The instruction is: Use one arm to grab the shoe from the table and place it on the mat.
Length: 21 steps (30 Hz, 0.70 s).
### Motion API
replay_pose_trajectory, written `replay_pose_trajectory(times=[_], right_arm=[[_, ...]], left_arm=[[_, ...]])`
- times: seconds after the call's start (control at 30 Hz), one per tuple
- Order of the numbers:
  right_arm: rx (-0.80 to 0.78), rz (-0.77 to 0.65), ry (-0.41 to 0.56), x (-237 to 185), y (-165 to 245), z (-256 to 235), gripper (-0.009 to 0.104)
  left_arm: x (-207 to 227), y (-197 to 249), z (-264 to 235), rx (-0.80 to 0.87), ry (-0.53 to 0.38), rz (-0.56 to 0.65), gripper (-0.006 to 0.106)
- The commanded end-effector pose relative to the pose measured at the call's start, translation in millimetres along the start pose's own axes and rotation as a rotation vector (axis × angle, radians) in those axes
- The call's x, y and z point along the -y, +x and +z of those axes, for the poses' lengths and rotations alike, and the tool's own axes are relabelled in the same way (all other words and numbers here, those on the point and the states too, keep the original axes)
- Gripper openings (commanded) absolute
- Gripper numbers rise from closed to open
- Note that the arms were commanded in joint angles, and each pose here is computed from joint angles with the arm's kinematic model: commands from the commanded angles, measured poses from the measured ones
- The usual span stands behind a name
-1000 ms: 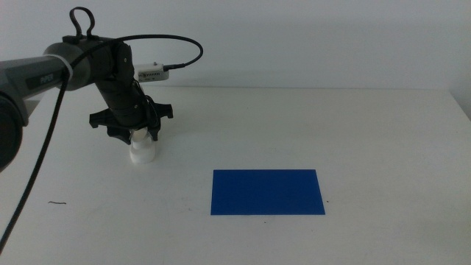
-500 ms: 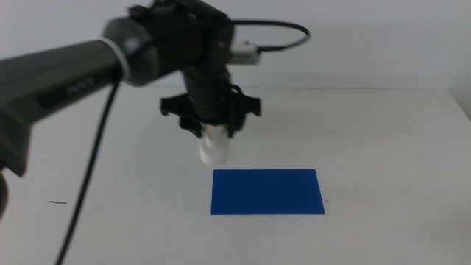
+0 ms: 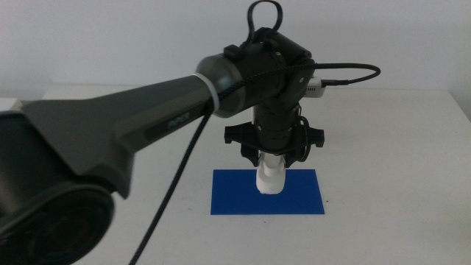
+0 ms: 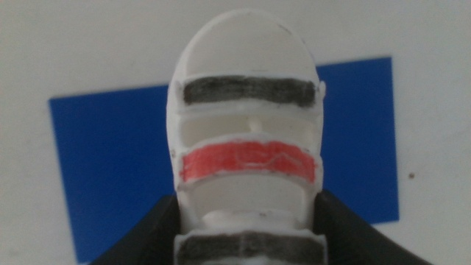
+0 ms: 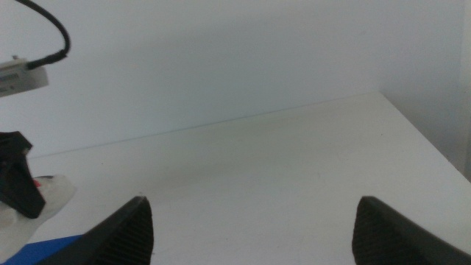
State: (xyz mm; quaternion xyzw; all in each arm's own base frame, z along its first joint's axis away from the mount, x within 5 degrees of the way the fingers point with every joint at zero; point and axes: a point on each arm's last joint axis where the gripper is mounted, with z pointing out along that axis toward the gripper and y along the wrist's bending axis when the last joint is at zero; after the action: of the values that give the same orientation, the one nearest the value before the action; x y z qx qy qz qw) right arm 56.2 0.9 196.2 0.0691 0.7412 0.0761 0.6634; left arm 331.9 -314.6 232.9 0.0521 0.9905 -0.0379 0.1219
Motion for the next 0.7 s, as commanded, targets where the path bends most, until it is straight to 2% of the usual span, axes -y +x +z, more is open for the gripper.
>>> replay_pose_trajectory(times=[0.0,0.1,0.27,0.43,0.6,0.67], right_arm=[[0.009,-0.007,-0.001,0.0,-0.1,-0.2,0.079],[0.009,-0.007,-0.001,0.0,-0.1,-0.2,0.079],[0.009,-0.007,-0.001,0.0,-0.1,-0.2,0.079],[0.009,-0.007,-0.001,0.0,-0.1,-0.2,0.079],[0.009,-0.007,-0.001,0.0,-0.1,-0.2,0.079],[0.009,-0.007,-0.001,0.0,-0.1,-0.2,0.079]], left_arm=[[5.4,-3.5,2.4,-0.004,-0.001,0.016,-0.002],[7.7,-0.5,4.2,-0.023,-0.004,0.027,-0.002],[12.2,3.4,3.9,-0.066,0.045,0.013,-0.002],[11.4,-0.1,4.1,-0.027,0.036,0.070,-0.002],[16.7,-8.5,3.7,0.062,0.099,0.065,-0.002],[19.4,-11.1,3.2,0.090,0.129,0.025,-0.002]])
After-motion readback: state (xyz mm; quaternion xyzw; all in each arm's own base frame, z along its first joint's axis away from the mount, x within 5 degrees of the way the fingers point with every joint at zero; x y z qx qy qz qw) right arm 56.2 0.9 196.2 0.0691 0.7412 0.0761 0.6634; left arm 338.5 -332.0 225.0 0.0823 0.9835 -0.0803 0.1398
